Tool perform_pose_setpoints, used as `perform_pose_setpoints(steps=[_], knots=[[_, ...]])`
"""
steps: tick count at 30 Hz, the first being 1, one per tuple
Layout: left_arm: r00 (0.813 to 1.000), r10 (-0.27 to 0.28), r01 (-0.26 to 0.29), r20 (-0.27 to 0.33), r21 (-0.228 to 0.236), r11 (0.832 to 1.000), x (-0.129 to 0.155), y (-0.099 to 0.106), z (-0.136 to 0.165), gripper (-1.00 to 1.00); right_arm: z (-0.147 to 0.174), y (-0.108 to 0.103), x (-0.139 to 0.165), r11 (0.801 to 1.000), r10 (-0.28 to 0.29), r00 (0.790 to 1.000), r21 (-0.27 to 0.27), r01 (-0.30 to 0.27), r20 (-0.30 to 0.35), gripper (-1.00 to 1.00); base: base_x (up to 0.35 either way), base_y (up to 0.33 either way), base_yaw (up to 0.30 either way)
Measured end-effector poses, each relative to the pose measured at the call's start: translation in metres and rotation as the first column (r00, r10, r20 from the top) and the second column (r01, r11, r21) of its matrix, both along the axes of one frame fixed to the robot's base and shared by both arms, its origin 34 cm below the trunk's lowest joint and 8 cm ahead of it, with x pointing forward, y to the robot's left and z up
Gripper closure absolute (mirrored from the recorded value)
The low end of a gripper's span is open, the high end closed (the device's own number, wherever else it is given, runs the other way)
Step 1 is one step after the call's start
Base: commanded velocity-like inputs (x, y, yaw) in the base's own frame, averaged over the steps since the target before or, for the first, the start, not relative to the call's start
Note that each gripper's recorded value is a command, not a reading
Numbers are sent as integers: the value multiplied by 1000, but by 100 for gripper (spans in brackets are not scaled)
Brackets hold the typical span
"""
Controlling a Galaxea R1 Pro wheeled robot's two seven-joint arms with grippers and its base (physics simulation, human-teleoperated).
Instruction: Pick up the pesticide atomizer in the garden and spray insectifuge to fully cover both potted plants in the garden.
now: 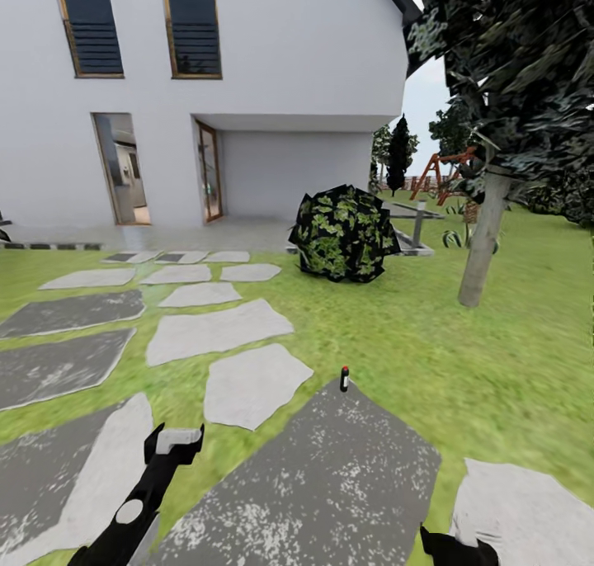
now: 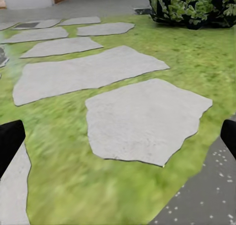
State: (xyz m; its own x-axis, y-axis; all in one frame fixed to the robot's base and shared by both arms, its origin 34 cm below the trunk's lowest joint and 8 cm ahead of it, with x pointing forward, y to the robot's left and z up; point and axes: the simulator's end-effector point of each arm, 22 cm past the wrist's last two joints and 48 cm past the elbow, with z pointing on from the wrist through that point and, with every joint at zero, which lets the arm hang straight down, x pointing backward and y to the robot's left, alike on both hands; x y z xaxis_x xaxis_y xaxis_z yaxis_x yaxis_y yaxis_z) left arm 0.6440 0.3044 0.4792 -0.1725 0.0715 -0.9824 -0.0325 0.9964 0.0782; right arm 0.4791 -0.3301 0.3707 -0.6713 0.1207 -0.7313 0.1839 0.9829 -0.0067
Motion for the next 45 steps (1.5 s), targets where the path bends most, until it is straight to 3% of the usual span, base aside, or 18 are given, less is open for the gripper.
perform_pose_setpoints(steps=[7, 45], knots=[[1000, -4, 4, 4, 2, 1000, 1, -2, 2, -100, 16, 0, 7, 1000, 1, 1000, -1, -1, 17, -100, 124, 320, -212], [1000, 1, -1, 30, 4, 1000, 2, 1, 17, -100, 28, -2, 12, 1000, 1, 999, -4, -1, 45, -100, 227, 286, -255]])
